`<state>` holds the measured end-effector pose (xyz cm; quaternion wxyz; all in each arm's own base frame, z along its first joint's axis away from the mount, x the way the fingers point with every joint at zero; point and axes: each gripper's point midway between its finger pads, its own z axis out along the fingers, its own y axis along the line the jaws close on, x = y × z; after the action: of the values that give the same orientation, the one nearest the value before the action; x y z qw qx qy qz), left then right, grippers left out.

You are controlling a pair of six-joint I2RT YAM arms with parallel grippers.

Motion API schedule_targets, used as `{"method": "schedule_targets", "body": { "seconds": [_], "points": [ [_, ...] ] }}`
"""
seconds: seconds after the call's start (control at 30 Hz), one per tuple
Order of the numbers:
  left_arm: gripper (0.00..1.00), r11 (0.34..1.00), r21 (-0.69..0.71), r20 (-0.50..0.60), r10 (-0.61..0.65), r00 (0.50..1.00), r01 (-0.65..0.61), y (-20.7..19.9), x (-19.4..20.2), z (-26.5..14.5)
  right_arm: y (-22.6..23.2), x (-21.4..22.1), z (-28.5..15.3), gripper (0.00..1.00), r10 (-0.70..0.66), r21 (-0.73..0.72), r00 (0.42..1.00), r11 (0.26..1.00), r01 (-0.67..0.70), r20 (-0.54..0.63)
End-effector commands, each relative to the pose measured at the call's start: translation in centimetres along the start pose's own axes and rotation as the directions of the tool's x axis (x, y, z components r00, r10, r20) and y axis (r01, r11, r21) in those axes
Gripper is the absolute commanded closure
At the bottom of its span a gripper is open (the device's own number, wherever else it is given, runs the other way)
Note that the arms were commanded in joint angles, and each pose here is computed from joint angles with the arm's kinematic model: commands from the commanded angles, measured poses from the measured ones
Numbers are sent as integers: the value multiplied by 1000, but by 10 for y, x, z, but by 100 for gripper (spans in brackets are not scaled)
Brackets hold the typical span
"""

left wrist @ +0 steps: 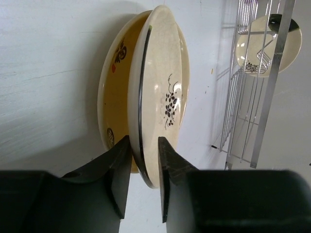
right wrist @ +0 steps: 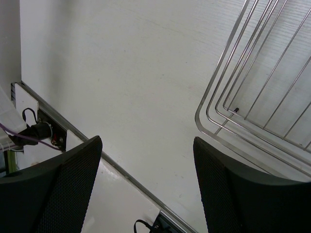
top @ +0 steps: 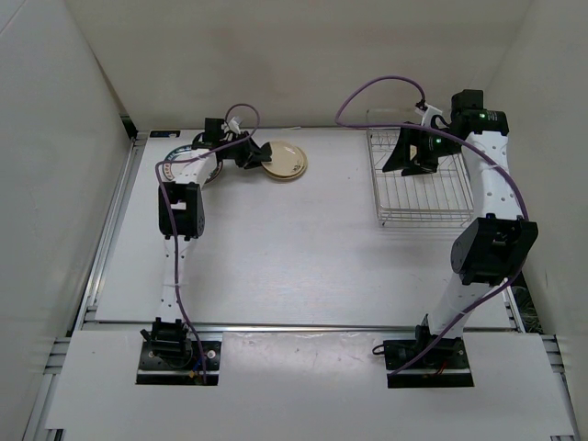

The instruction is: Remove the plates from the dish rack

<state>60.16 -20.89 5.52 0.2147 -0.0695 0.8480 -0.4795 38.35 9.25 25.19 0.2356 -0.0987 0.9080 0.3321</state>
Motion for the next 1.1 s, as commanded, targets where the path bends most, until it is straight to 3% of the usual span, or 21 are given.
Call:
{"method": "schedule_targets", "body": {
  "seconds": [0.0, 0.13, 0.47, 1.07],
  "points": [
    [59, 994, 53, 34, 92, 995, -94, -46, -12, -16, 13, -3, -11, 21, -47, -22, 998, 999, 48, 37],
    [48, 991, 57, 43, 121, 992, -124, -57, -13, -24, 15, -3, -11, 21, -47, -31, 998, 998, 48, 38],
    [43, 979, 59, 55, 189, 980, -193, -80, -13, -43, 20, -13, -7, 21, -46, -84, 998, 995, 50, 53],
    [41, 979, -142, -13, 143, 990, -143, -23, 14, -43, 19, -21, -6, 21, -58, -91, 996, 994, 64, 67]
  ]
}}
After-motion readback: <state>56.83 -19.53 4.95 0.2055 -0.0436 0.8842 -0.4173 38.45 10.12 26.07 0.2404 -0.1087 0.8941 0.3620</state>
